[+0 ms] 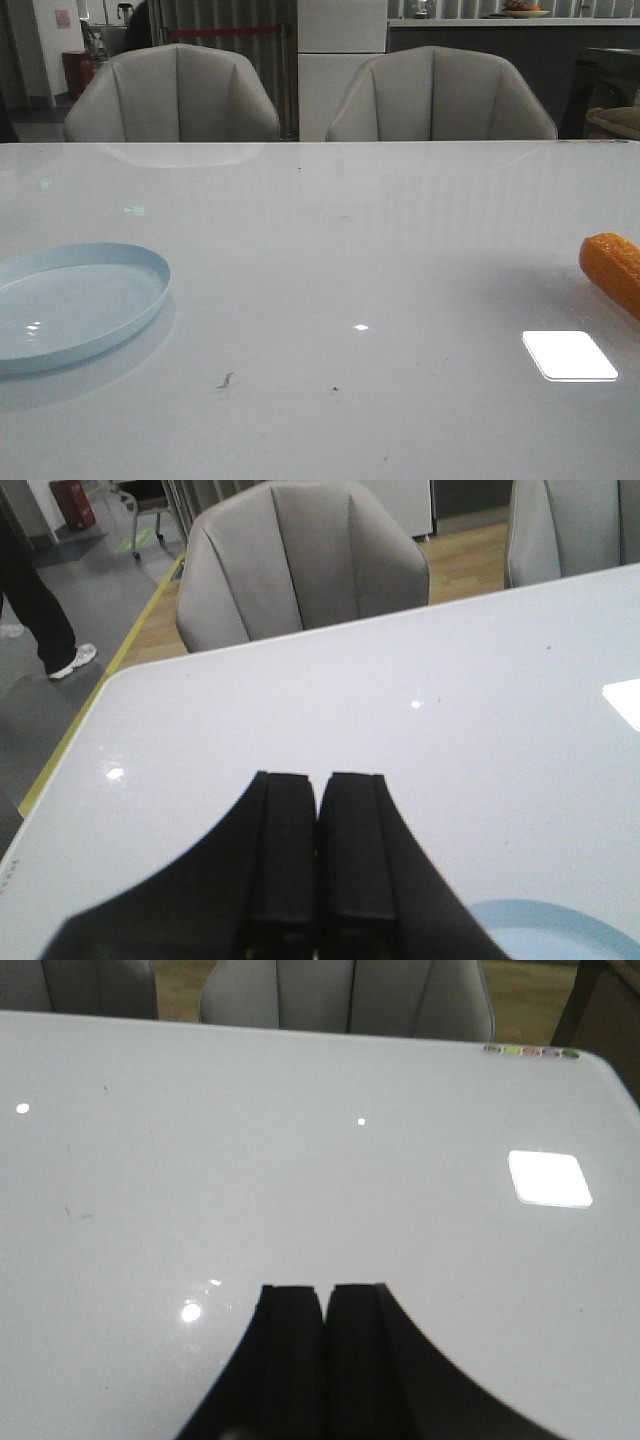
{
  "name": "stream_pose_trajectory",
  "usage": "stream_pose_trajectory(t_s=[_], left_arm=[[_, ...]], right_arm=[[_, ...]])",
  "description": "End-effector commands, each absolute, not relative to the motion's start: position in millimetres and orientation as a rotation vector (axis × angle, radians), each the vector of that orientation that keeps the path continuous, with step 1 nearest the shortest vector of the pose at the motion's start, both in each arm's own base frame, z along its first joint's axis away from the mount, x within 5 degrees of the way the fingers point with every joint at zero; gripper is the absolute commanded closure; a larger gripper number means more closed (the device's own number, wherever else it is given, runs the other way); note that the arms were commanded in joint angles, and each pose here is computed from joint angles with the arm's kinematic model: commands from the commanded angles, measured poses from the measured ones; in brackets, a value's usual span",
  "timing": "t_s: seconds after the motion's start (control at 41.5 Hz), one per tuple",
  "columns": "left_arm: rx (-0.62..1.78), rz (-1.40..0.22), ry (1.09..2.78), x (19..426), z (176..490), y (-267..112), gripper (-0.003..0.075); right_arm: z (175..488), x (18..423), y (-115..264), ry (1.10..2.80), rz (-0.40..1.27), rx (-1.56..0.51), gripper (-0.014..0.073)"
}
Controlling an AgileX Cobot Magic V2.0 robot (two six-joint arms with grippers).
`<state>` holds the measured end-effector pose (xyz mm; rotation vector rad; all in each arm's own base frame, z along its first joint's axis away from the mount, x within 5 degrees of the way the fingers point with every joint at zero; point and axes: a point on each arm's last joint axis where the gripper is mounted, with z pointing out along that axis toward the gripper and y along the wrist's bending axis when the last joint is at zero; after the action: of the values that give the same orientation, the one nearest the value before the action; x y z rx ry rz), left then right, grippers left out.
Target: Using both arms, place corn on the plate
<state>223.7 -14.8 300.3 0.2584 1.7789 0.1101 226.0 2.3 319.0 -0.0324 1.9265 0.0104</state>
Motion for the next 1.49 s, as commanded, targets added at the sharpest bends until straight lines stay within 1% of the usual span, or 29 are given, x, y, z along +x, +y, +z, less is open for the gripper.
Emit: stream_pose_trajectory(t_s=[0.0,0.193,0.241,0.289,0.337,0.361,0.386,0.434,0.482,0.506,0.554,0.771,0.94,0.988,1.133,1.229,1.301,1.47], left_arm=[[0.241,0.113,1.674,230.2,317.5,-15.2,0.0632],[0.234,0.105,1.71,234.5,310.4,-15.2,0.0631],[0.234,0.105,1.71,234.5,310.4,-15.2,0.0617],[0.221,0.098,1.711,234.6,310.4,-15.0,0.0583],[0.186,0.078,1.717,234.9,310.1,-14.4,0.0538],[0.172,0.07,1.718,234.9,310.0,-14.1,0.0501],[0.157,0.062,1.722,235.4,309.5,-13.9,0.047],[0.14,0.052,1.726,235.8,308.9,-13.6,0.0376],[0.133,0.048,1.729,236.1,308.5,-13.5,0.031],[0.132,0.049,1.727,237.1,308.0,-13.5,0.0268],[0.13,0.05,1.717,237.2,308.9,-13.4,0.0238],[0.1,0.011,1.821,235.5,300.3,-13.8,0.0232],[0.068,-0.042,2.022,245.7,293.8,-12.4,0.0221],[0.065,-0.047,2.08,253.4,292.5,-10.7,0.0221],[0.045,-0.1,2.346,283.6,282.5,-5.1,0.0222],[0.067,-0.133,2.476,305.7,277.3,-6.6,0.0222],[0.082,-0.156,2.562,323.0,271.9,-7.8,0.0222],[0.103,-0.186,2.687,352.4,255.4,-8.9,0.0222]], right_arm=[[334.4,232.7,0.1,1.837,0.001,-0.012,0.0537],[326.3,237.7,0.5,1.885,0.005,-0.015,0.0533],[324.4,238.1,0.7,1.9,0.007,-0.017,0.0513],[323.0,238.0,0.8,1.913,0.009,-0.018,0.0461],[322.0,237.6,1.0,1.925,0.011,-0.02,0.0382],[321.7,237.5,1.1,1.929,0.012,-0.02,0.034],[321.5,237.5,1.1,1.931,0.012,-0.021,0.0281],[321.3,237.4,1.2,1.933,0.013,-0.021,0.0181],[321.3,237.4,1.2,1.933,0.013,-0.021,0.0104],[321.5,237.5,1.1,1.931,0.012,-0.021,0.0073],[321.8,237.6,1.1,1.927,0.012,-0.02,0.0045],[321.2,237.3,1.2,1.935,0.016,-0.017,0.0043],[318.1,236.1,2.0,1.971,0.033,-0.011,0.0043],[316.9,235.5,2.4,1.986,0.042,-0.006,0.0043],[313.9,234.1,3.2,2.022,0.052,-0.009,0.0043],[312.7,233.5,3.4,2.037,0.055,-0.012,0.0043],[311.9,233.1,3.7,2.048,0.057,-0.012,0.0043],[310.0,232.1,4.1,2.071,0.062,-0.016,0.0043]])
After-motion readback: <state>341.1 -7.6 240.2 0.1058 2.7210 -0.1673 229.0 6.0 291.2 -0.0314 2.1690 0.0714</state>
